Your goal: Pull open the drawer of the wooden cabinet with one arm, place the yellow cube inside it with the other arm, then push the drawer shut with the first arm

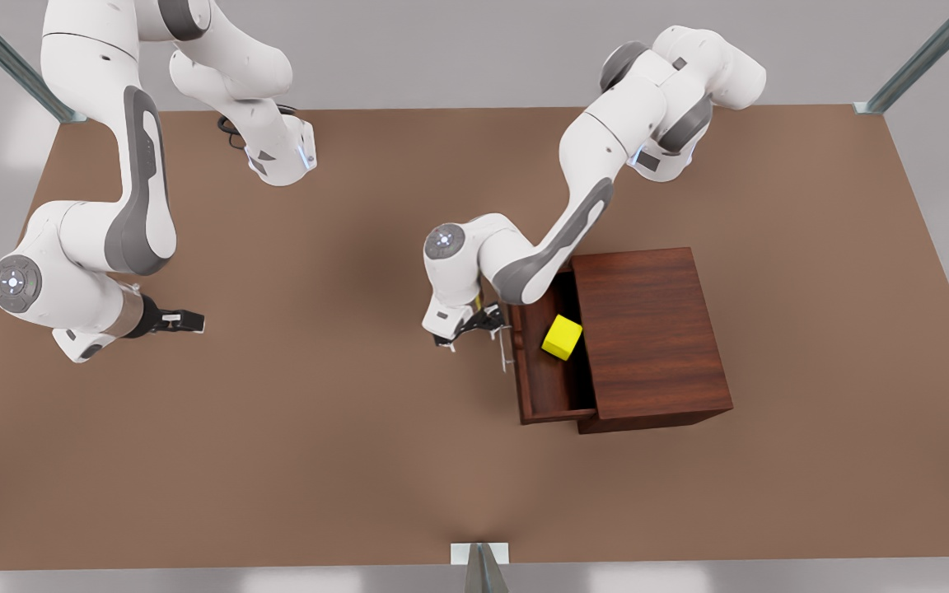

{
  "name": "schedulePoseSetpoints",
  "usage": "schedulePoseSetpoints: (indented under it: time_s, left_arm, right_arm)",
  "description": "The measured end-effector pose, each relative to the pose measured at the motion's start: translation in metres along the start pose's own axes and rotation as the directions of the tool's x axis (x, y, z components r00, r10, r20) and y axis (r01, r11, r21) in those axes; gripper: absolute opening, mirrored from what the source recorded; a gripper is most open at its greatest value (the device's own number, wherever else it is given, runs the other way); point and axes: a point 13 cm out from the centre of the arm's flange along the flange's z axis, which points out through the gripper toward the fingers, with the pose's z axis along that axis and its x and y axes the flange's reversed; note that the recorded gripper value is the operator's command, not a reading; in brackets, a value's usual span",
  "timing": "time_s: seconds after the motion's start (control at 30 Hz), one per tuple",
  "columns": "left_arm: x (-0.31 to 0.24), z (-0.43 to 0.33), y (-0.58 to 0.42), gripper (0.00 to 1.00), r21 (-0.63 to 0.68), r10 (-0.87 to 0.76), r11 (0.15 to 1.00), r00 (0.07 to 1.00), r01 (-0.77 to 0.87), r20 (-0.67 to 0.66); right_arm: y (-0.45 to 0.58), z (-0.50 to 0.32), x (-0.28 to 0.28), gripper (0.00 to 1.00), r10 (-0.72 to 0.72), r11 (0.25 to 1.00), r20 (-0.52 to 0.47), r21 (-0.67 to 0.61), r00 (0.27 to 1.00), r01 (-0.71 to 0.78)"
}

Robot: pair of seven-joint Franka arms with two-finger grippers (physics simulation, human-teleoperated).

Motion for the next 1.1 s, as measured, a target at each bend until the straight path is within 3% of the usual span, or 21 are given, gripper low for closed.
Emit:
schedulePoseSetpoints:
  time_s: [1.1]
  left_arm:
    - [-0.071, 0.033, 0.108, 1.0, -0.141, 0.152, 0.976, 0.983, -0.166, -0.104]
  right_arm:
    - [0.0, -0.001, -0.001, 1.0, 0.029, 1.0, 0.004, 0.0, 1.0, -0.029]
